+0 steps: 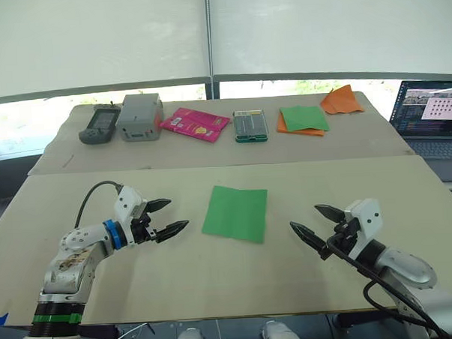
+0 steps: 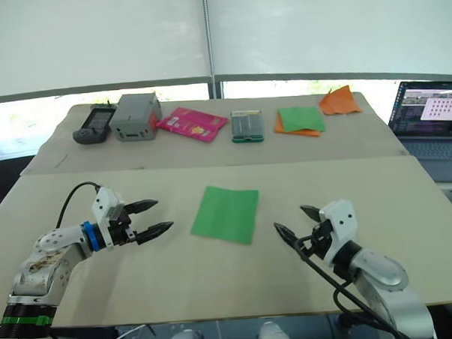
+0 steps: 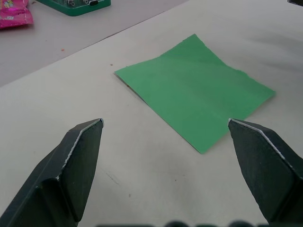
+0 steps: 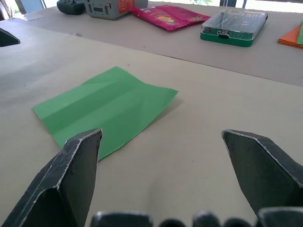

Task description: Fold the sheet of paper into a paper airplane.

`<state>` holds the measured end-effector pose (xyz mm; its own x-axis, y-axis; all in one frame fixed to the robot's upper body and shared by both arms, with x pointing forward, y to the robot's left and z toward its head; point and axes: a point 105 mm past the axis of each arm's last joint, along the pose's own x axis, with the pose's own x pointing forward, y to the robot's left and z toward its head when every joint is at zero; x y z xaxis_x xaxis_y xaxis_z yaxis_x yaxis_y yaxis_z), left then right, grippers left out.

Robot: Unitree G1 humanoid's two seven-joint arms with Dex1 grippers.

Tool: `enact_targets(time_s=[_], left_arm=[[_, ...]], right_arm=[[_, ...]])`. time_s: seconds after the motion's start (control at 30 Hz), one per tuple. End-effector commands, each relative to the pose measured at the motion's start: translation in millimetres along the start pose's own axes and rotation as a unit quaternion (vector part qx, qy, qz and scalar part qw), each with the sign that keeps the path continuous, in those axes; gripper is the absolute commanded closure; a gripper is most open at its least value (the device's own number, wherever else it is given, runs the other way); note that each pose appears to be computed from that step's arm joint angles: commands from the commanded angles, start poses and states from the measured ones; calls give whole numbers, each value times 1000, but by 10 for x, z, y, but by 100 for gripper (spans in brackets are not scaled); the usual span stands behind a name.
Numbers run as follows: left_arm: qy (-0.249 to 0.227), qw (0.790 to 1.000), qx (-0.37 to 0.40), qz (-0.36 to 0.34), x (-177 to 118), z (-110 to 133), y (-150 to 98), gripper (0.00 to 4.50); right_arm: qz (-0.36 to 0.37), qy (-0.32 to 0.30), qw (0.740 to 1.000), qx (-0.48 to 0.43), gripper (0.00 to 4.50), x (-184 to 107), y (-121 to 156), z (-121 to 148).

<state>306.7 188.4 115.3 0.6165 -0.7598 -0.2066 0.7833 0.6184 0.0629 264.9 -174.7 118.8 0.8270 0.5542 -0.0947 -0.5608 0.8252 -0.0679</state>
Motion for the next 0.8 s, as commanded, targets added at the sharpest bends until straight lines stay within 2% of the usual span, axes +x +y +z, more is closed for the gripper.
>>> enact_targets(time_s=[0.03,0.4,0.53,0.67,0.8], left_arm=[[-10,1000,18,-7,12,88,-28,2],[-8,999,34,-23,215,116,-65,2],[-18,996,60,-59,583,215,-134,2],[-15,993,72,-95,807,238,-197,2],[-3,987,90,-135,990,168,-254,118]], right_arm=[[2,-28,1000,-14,0,19,25,131],[-8,-23,1000,-14,0,53,22,123],[-11,-20,1000,-12,0,74,26,106],[-10,-20,1000,-11,0,98,47,103],[-9,-23,1000,-12,0,143,85,115]])
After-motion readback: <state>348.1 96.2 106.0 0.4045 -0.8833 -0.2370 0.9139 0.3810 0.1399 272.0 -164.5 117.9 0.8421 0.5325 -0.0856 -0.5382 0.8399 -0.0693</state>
